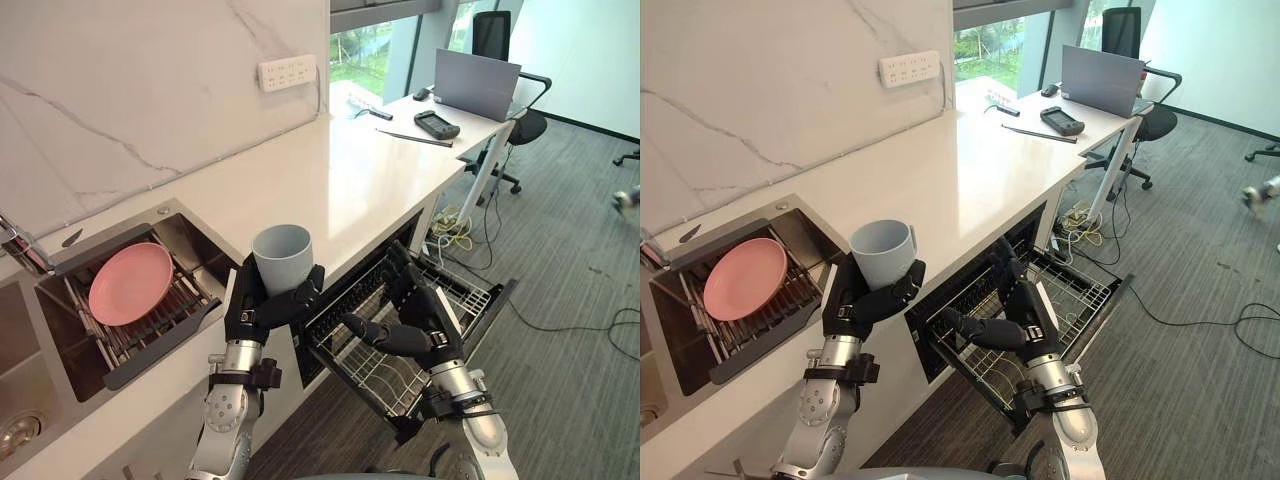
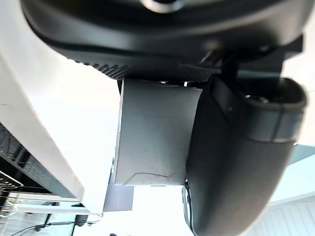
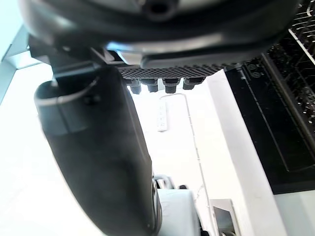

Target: Walk over to the sink, pick up the cup, carry it to the dishwasher, place the cup inside the dishwasher, then close the dishwasher door

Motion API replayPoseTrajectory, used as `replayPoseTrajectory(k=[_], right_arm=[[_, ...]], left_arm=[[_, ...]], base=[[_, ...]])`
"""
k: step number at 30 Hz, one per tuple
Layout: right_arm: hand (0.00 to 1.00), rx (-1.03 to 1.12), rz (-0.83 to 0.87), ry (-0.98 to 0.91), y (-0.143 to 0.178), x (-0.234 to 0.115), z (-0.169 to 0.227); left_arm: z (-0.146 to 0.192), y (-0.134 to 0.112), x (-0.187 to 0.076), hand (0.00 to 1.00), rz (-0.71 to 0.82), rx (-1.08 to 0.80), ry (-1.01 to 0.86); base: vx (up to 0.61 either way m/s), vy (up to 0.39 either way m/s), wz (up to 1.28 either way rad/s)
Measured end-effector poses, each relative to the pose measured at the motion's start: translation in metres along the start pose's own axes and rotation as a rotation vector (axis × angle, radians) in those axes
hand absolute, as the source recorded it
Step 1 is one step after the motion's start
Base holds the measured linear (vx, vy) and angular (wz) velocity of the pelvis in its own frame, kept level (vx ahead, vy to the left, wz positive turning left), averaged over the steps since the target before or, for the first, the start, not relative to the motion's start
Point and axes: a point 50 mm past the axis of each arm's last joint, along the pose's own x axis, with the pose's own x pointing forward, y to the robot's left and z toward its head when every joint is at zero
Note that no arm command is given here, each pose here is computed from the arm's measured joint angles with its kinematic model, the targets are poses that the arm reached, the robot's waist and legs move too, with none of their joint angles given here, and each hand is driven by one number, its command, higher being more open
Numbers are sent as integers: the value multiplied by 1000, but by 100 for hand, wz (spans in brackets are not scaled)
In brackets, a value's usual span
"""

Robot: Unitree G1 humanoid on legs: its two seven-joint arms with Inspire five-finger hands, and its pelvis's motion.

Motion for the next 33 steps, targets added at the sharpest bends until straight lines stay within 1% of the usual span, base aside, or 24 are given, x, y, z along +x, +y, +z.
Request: replayPoseTrajectory(k=[4,12,17,19,26,33], right_arm=[[100,4,18,-30,4,2,5],[100,41,47,-58,10,5,8],[100,40,51,-93,13,9,14],[100,51,38,-95,15,11,13],[100,61,-12,-96,15,11,13],[100,74,-33,-92,19,13,12]], left_arm=[[-5,0,-1,0,2,11,29],[-7,-7,-2,0,-28,11,40],[-9,-17,-4,0,-86,17,47],[-10,-24,-5,0,-135,12,53],[-8,-39,-7,0,-220,35,38],[1,-45,-7,0,-262,31,-3]], base=[[-27,9,-5],[0,0,0],[0,0,0],[10,15,0],[0,0,0],[-4,2,3]])
